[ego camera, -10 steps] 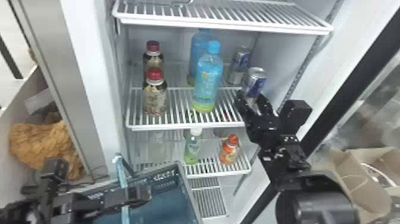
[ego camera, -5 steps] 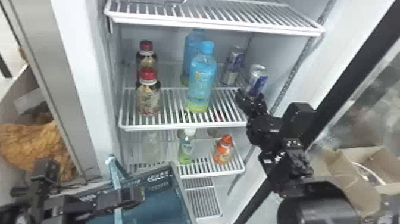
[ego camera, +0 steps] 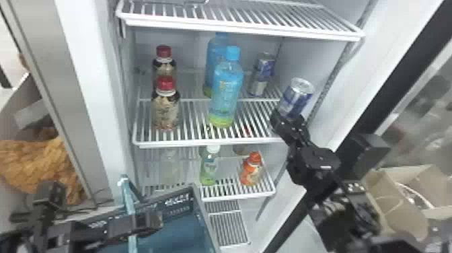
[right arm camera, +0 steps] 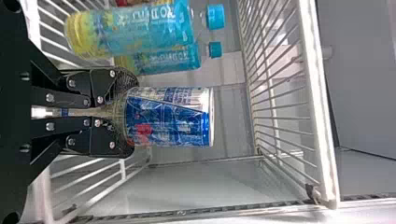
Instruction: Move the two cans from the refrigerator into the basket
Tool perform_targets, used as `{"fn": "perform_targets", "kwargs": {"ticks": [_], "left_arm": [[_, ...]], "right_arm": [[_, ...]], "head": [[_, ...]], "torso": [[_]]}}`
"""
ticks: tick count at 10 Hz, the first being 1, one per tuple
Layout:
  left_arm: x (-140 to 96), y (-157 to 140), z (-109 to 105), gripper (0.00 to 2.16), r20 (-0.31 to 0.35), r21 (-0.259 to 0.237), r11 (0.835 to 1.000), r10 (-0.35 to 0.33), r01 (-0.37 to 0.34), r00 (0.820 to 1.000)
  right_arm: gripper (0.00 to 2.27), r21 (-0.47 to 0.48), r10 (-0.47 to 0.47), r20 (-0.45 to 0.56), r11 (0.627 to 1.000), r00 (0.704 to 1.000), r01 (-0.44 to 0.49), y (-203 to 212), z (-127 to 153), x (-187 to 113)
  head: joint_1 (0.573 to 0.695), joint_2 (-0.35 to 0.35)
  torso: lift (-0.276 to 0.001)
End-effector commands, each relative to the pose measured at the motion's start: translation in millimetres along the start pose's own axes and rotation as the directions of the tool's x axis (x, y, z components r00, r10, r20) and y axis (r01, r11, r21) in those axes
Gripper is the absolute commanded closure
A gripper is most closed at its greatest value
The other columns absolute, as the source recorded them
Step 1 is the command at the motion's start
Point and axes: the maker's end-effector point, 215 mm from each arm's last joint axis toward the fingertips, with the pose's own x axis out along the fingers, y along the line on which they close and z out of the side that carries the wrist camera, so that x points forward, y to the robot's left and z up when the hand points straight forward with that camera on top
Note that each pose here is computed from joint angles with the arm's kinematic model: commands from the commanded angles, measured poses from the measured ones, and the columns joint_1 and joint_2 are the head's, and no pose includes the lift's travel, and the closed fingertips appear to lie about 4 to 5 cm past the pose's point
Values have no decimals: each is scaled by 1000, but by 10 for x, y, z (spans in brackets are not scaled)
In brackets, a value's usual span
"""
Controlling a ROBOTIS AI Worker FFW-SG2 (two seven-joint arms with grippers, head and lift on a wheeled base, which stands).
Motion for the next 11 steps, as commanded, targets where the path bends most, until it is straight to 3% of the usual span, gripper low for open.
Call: {"fn": "perform_targets", "kwargs": {"ticks": [1, 4, 7, 11], "left_arm": [[5, -1, 0, 1191, 0, 0, 1000, -1, 1, 1000], [-9, 2, 1, 1191, 4, -1, 1000, -1, 1, 1000], [2, -8, 6, 1191, 1, 3, 1000, -1, 1, 1000], [5, -4, 4, 1191, 2, 0, 1000, -3, 3, 1000]], "right_arm": [[1276, 8, 13, -2, 1000, 1000, -13, 80, 72, -203], [1276, 56, 92, -51, 994, 994, -89, 398, 158, -637], [1276, 103, 173, -155, 982, 973, -158, 675, 63, -1055], [1276, 147, 294, -313, 954, 903, -260, 971, -258, -1438]], "head": [[695, -222], [695, -213], [695, -186], [695, -147]], "torso": [[-25], [-25], [-25], [-25]]}}
